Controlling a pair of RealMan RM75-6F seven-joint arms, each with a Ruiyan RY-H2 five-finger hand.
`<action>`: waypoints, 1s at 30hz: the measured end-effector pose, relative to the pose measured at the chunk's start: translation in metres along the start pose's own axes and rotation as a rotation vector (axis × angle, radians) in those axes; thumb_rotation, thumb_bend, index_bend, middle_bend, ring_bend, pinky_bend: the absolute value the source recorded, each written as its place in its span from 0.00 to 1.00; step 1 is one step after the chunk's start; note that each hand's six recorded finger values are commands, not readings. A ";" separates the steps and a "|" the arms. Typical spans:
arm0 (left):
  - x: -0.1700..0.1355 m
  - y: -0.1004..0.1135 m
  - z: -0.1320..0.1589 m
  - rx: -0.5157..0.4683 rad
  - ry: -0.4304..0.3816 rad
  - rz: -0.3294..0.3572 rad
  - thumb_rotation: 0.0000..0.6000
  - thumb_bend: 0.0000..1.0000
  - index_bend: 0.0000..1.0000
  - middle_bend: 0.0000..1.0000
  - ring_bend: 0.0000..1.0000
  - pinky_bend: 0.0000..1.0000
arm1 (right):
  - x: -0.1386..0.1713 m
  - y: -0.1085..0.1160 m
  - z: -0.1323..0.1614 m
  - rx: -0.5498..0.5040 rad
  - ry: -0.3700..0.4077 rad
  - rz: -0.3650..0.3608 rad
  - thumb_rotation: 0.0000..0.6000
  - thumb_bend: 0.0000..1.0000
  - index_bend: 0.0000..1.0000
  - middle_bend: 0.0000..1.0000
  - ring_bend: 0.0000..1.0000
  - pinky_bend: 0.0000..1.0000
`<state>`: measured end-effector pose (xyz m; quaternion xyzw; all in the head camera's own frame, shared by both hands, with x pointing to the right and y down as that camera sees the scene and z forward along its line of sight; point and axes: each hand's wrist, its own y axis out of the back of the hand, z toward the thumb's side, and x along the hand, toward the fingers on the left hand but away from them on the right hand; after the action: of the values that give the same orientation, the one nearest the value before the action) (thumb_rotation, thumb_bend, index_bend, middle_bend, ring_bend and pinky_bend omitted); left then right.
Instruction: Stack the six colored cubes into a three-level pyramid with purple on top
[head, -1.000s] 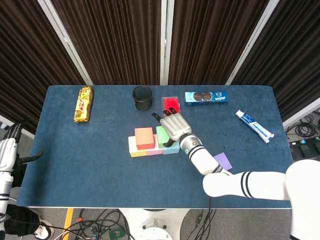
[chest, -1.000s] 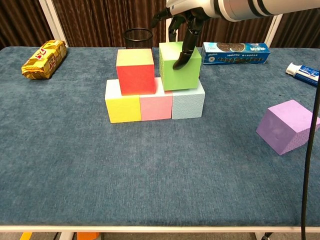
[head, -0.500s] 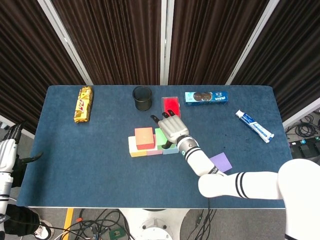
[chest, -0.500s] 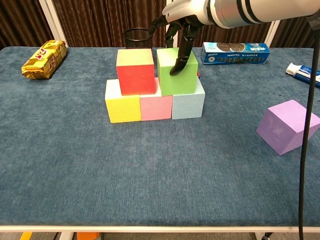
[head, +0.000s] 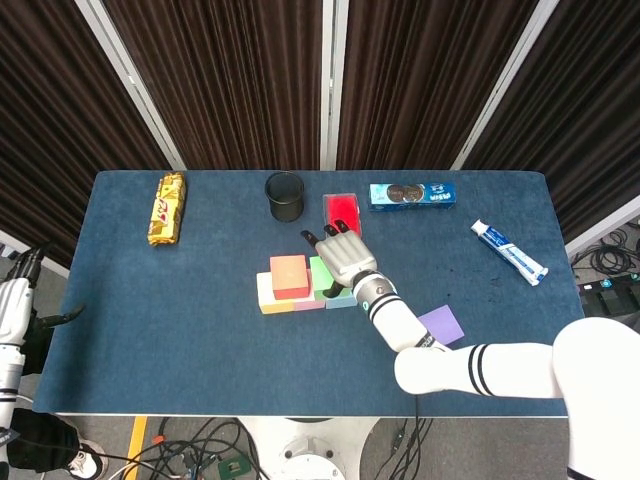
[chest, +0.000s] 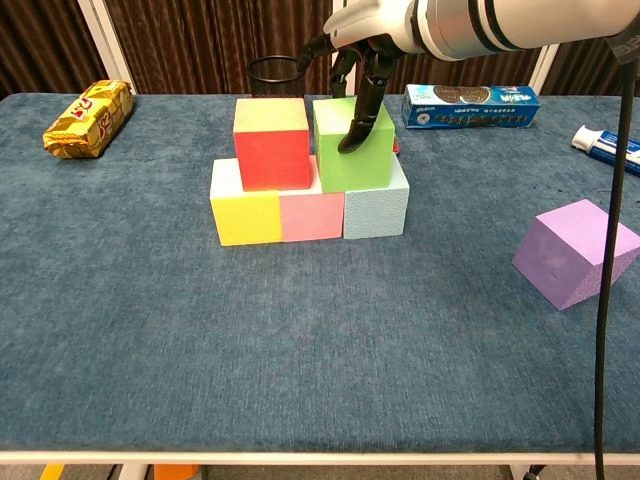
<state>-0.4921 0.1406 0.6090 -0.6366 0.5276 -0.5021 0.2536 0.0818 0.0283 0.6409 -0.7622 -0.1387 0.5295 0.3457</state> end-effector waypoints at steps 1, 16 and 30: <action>0.000 0.000 0.000 -0.001 0.000 0.000 1.00 0.16 0.06 0.08 0.03 0.15 | 0.000 0.000 0.000 -0.004 0.002 0.002 1.00 0.08 0.00 0.38 0.05 0.00; -0.001 0.000 0.000 -0.004 -0.001 -0.004 1.00 0.16 0.06 0.08 0.03 0.15 | 0.000 -0.004 0.001 -0.004 0.022 0.038 1.00 0.00 0.00 0.10 0.00 0.00; -0.003 0.004 -0.002 -0.013 0.008 0.004 1.00 0.16 0.06 0.08 0.03 0.15 | 0.015 0.033 0.007 -0.064 0.067 -0.012 1.00 0.00 0.00 0.08 0.00 0.00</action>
<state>-0.4957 0.1420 0.6050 -0.6353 0.5331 -0.5006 0.2483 0.0767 0.0154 0.6070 -0.7894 -0.1483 0.4968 0.3288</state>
